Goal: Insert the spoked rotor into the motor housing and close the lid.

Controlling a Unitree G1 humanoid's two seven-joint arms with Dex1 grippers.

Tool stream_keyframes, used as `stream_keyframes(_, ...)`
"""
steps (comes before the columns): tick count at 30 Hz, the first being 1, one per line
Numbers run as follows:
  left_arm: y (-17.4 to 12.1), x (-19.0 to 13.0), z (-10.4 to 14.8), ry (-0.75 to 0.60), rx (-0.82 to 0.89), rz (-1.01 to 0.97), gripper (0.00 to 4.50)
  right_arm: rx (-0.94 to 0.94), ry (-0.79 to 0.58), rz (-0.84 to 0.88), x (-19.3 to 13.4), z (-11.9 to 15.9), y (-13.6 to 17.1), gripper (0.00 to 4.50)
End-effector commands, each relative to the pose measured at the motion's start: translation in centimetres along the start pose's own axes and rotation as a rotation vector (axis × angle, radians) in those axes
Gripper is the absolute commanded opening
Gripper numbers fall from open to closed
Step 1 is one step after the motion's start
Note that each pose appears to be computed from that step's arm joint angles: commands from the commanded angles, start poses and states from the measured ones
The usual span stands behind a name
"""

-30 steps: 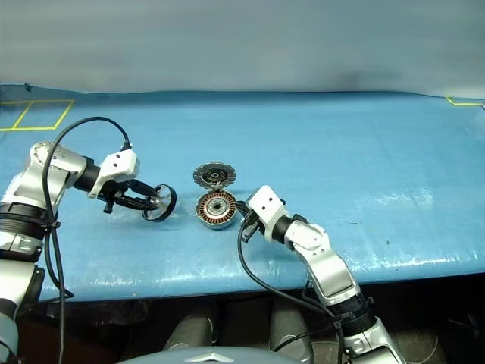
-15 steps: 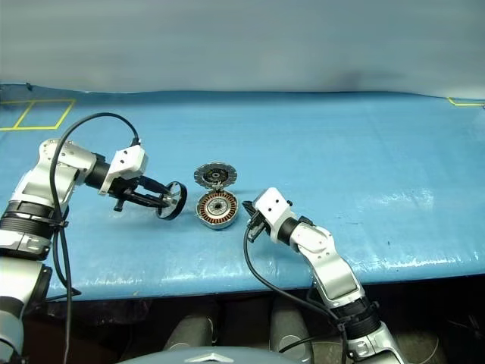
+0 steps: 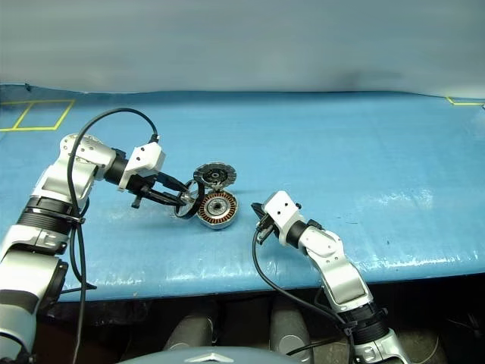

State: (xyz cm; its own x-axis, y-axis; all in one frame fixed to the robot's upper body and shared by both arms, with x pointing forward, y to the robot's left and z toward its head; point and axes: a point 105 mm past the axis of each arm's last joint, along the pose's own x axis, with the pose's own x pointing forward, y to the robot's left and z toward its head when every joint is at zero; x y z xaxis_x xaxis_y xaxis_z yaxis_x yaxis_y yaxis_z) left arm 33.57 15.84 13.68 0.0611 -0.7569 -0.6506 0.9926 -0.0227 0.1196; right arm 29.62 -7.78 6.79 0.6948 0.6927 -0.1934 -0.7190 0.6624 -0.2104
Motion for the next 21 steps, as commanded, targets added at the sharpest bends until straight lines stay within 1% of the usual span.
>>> stream_keyframes(1, 0.6, -0.2, 1.6, -0.013, 0.066, 0.02, 1.27, -0.016, -0.069, 0.009, -0.2, 1.1, -0.2, 0.0)
stream_keyframes(11, 1.3, 1.0, 2.4, -0.029, 0.087, 0.029, 1.27, 0.008, -0.15, 0.075, -0.3, 1.7, 0.4, 0.0)
stream_keyframes(21, 1.7, 2.0, 2.2, -0.007, 0.101, 0.013, 1.27, -0.002, -0.172, 0.096, -0.3, 1.9, 0.9, 0.0)
